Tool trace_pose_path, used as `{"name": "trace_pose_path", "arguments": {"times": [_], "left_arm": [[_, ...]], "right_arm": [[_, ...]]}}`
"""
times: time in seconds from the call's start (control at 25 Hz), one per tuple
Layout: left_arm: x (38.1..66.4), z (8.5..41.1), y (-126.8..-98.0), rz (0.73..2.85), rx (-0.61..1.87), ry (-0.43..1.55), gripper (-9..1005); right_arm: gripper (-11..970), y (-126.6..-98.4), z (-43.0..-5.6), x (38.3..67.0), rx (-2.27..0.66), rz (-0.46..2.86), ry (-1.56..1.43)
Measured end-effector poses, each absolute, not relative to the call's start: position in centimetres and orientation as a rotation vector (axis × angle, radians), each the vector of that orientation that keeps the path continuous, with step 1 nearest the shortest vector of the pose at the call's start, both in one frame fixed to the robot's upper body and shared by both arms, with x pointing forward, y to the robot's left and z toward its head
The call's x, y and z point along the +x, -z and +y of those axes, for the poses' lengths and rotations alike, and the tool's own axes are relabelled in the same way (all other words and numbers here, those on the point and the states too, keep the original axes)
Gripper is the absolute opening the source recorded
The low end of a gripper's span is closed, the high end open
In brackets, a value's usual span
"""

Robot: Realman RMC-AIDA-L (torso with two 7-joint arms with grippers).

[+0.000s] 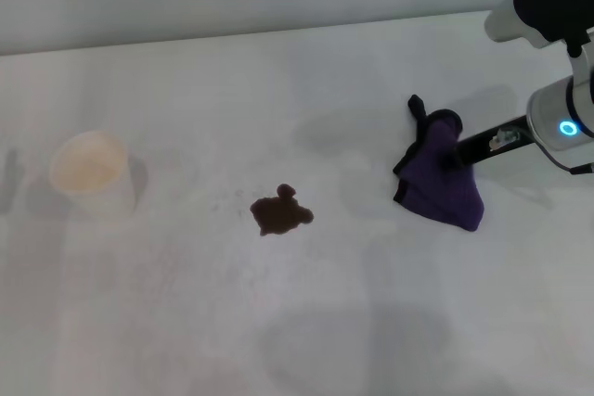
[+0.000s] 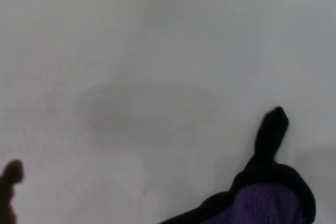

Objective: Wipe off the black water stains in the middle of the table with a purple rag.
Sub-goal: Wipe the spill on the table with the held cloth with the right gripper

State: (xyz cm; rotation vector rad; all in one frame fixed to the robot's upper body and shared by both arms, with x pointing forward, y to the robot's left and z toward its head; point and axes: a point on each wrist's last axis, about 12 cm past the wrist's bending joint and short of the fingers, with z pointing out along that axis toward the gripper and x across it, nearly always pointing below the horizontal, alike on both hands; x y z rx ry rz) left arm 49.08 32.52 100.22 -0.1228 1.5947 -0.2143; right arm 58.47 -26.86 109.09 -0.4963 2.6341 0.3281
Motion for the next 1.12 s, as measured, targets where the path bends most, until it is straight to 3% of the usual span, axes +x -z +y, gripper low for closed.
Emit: {"name": "trace_pose_path", "arguments": {"times": [0.36, 0.56, 0.88, 1.12], "left_arm": [[49.0, 32.6, -100.2, 1.596, -0.123, 0.212, 888], [49.3, 32.4, -100.3, 1.593, -0.119, 0.217, 888], [49.8, 32.0, -100.5, 1.585, -0.113, 0.231, 888], [49.8, 32.1, -100.5, 1.587, -0.112, 0.227, 887]], "right_arm": [[112, -111.7, -21.0, 58.2, -0.696, 2.480, -0.730], [113, -110.7, -16.4, 57.7, -0.875, 2.444, -0.871], [112, -107.6, -13.0, 57.9, -0.948, 2.403, -0.734], [109, -107.1, -15.1, 59.5, -0.833, 2.343, -0.571]]}}
